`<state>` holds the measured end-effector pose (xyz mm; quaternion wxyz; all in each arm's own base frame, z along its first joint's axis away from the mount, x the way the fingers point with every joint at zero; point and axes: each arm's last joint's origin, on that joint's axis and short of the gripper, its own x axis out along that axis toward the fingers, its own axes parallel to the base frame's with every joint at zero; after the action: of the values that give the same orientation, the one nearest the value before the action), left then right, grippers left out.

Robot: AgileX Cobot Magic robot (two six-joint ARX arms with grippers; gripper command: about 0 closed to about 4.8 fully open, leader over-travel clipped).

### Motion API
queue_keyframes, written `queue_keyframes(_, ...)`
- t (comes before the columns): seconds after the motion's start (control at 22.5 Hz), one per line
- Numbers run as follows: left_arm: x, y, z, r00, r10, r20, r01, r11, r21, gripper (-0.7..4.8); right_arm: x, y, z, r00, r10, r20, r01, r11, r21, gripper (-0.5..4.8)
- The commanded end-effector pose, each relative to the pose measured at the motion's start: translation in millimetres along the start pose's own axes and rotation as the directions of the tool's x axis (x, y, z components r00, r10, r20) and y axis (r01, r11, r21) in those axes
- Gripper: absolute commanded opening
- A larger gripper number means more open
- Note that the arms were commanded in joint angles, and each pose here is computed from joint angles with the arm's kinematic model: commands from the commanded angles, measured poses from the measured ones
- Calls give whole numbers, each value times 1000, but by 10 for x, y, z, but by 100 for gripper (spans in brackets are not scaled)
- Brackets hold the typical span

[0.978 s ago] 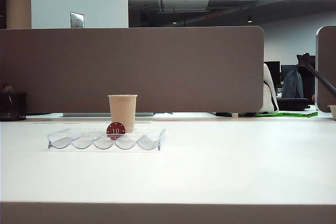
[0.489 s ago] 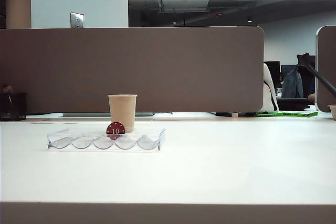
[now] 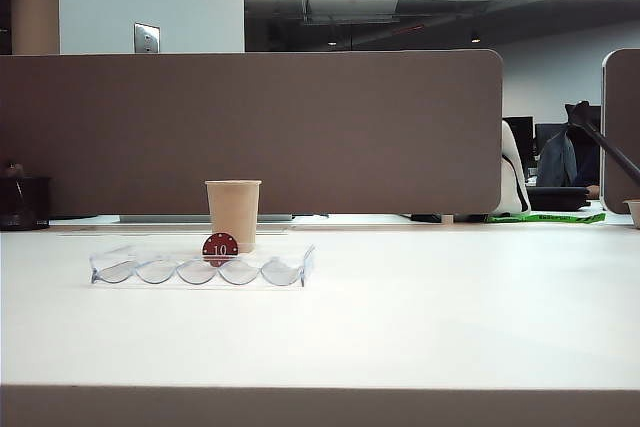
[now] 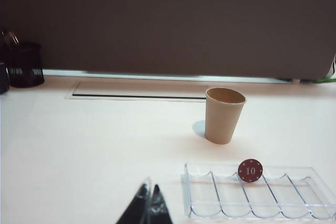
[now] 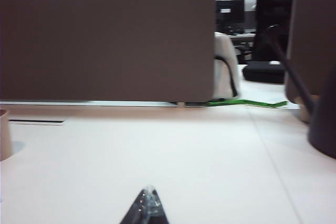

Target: Pick up the chip with the greater value and put it into the paper cup.

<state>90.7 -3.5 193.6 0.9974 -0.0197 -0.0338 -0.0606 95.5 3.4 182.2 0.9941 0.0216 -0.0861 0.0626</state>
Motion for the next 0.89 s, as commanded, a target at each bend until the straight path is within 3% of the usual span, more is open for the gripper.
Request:
queue_keyframes(0.04, 16, 4, -57, 1000, 1, 6, -1, 1000, -17, -5, 0, 14, 2, 999, 45, 5, -45, 999, -11, -6)
queue_keyframes(0.53, 47, 15, -179, 999, 7, 39, -6, 1000, -16, -6, -3, 40, -22, 990, 137, -24, -138, 989, -47, -6)
queue_keyframes(0.89, 48, 31, -231, 998, 55, -13, -55, 998, -21, -5, -4, 12, -87, 995, 51, -87, -54, 998, -37, -6)
